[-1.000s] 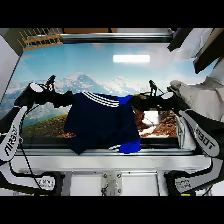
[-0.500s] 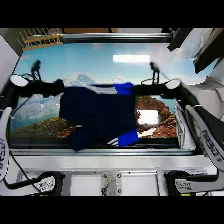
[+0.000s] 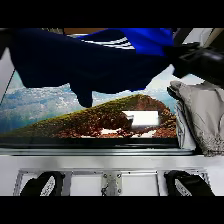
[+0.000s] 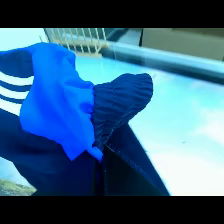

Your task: Fold the clothes and pants, and hang the long-sleeved shirts on hangers.

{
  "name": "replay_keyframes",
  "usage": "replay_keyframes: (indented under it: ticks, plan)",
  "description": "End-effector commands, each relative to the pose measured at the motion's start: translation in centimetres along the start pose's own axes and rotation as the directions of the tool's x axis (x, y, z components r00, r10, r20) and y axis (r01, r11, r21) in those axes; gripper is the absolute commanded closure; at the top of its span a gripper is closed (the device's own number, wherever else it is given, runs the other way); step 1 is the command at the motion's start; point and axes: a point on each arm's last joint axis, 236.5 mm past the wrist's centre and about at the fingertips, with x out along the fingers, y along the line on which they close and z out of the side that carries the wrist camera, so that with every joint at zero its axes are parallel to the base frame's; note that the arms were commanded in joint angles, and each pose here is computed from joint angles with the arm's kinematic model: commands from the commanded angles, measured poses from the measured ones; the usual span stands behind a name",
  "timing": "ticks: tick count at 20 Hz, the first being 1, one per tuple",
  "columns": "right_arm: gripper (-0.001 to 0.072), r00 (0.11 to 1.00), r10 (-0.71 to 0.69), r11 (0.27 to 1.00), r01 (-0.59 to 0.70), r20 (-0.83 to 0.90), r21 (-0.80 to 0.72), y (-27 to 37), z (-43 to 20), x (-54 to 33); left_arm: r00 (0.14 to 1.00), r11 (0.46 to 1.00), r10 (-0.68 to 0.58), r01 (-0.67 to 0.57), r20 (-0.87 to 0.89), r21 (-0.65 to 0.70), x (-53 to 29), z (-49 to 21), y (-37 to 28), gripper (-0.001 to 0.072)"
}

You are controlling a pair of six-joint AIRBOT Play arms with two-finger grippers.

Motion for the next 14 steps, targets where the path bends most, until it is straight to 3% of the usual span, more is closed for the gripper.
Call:
replay_keyframes:
  ticks: [1, 4, 6, 11, 14]
  plan:
    - [0.0700, 0.998, -0.064, 0.997, 0.064, 0.008, -0.034, 2.0, 0.7, -6.0, 0.987, 0.996, -0.030, 0.017, 0.158, 0.085, -6.8, 3.0, -4.5, 0.0703]
    - [0.0700, 0.988, -0.135, 0.990, 0.137, -0.082, 0.020, 1.5, -1.6, -8.3, 0.968, 0.996, -0.034, 0.013, 0.250, 0.086, -8.5, 4.8, -5.3, 0.0703]
    - [0.0701, 0.975, -0.131, 0.983, 0.151, -0.177, 0.102, 1.6, -3.9, -8.6, 0.976, 0.998, -0.025, 0.011, 0.218, 0.063, -6.7, 4.5, -4.1, 0.0703]
    - [0.0701, 0.882, -0.115, 0.919, 0.269, -0.458, 0.287, -2.0, -12.1, -4.2, 0.996, 0.996, -0.005, -0.004, -0.092, -0.094, 7.5, -2.2, 3.5, 0.0703]
    - [0.0701, 0.790, -0.133, 0.871, 0.381, -0.598, 0.310, -6.7, -17.6, 0.7, 0.968, 0.981, -0.024, -0.025, -0.251, -0.192, 18.9, -9.8, 7.5, 0.0704]
